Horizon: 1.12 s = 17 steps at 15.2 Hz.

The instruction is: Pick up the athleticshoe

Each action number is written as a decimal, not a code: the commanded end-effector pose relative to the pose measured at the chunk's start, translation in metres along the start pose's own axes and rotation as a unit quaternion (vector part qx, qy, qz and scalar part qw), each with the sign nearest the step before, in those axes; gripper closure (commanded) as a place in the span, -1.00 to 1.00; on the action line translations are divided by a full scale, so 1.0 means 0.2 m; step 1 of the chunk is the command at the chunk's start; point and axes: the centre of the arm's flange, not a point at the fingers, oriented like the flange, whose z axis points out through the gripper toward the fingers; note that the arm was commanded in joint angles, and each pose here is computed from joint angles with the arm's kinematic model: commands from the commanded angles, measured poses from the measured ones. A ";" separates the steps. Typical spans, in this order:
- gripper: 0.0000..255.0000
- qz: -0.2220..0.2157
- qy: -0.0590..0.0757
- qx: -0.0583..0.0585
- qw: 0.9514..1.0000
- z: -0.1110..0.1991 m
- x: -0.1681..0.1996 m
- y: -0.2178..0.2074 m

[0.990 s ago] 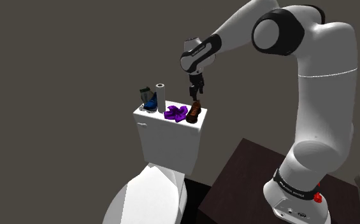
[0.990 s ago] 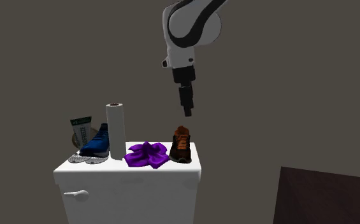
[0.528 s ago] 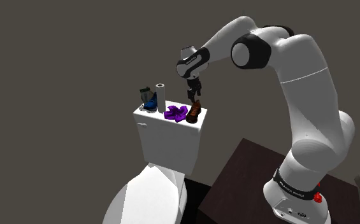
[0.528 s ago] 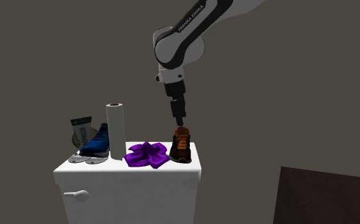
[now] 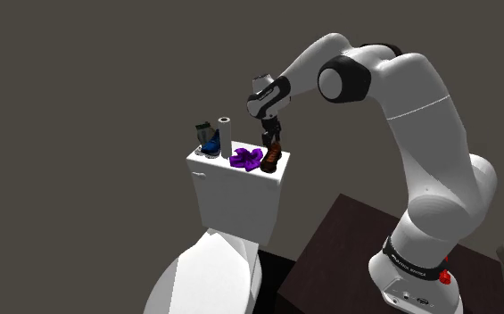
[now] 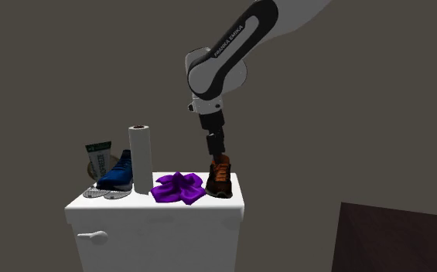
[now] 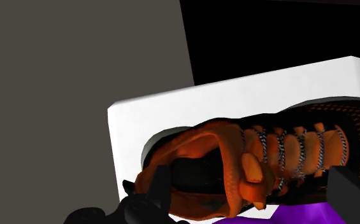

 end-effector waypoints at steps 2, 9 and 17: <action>1.00 0.000 0.000 0.000 1.000 0.01 0.00 0.00; 1.00 0.000 0.000 0.000 1.000 0.01 0.01 0.00; 1.00 0.000 0.000 0.000 1.000 -0.17 -0.03 0.02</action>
